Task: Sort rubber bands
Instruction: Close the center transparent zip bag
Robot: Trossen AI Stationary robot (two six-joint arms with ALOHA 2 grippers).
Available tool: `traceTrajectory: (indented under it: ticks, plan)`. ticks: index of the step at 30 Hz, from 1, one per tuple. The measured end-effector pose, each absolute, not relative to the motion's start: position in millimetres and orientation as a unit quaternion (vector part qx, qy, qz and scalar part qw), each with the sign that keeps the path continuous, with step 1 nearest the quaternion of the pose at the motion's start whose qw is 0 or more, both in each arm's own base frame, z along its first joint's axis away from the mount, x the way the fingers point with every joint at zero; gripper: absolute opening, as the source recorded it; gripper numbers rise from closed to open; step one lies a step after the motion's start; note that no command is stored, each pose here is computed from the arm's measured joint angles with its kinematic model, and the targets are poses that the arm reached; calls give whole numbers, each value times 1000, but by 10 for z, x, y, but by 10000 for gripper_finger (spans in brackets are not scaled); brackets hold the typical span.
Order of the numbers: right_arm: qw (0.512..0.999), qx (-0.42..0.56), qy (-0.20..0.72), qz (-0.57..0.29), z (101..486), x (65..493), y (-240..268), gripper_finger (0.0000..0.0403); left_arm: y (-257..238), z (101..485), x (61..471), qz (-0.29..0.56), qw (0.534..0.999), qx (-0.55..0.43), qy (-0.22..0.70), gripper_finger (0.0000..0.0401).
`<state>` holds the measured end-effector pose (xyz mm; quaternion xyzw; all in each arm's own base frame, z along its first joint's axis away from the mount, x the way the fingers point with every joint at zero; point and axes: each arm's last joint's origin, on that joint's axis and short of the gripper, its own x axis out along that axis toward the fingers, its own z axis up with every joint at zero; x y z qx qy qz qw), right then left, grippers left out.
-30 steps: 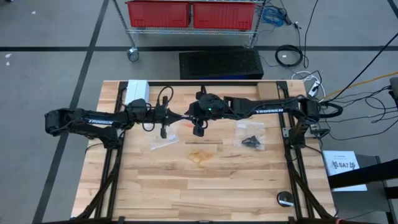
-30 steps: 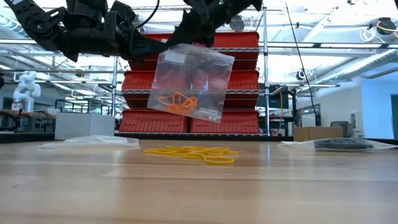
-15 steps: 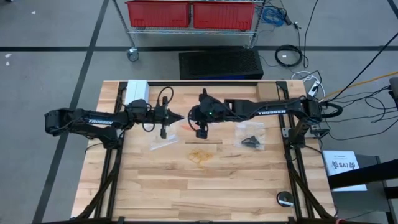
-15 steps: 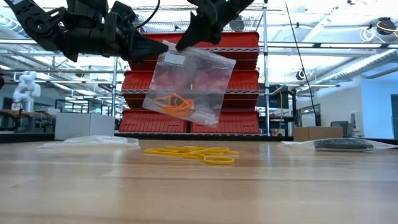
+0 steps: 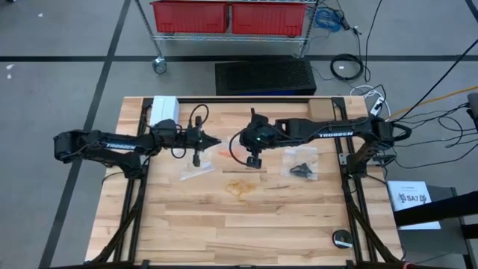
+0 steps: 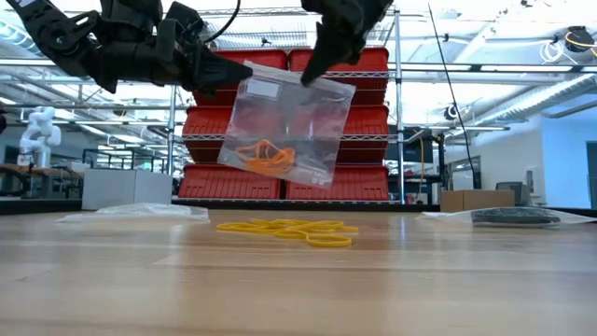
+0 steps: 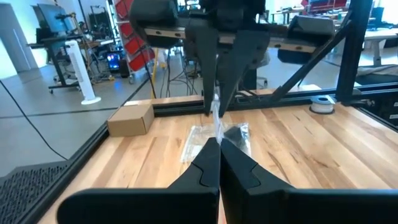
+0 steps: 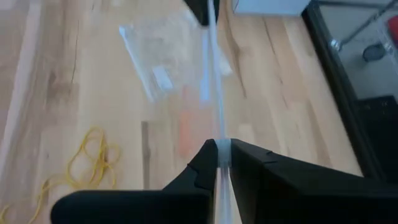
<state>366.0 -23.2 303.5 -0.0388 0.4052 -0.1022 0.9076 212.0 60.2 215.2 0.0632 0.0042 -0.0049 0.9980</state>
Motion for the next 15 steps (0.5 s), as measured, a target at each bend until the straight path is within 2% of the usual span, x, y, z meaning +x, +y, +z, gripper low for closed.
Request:
traceTrajectory:
  ticks: [15]
  plan:
    - [867, -15, 484, -120, 2941, 3500, -189, 13, 603, 2149, 2120, -5, 998, 62, 6, 0]
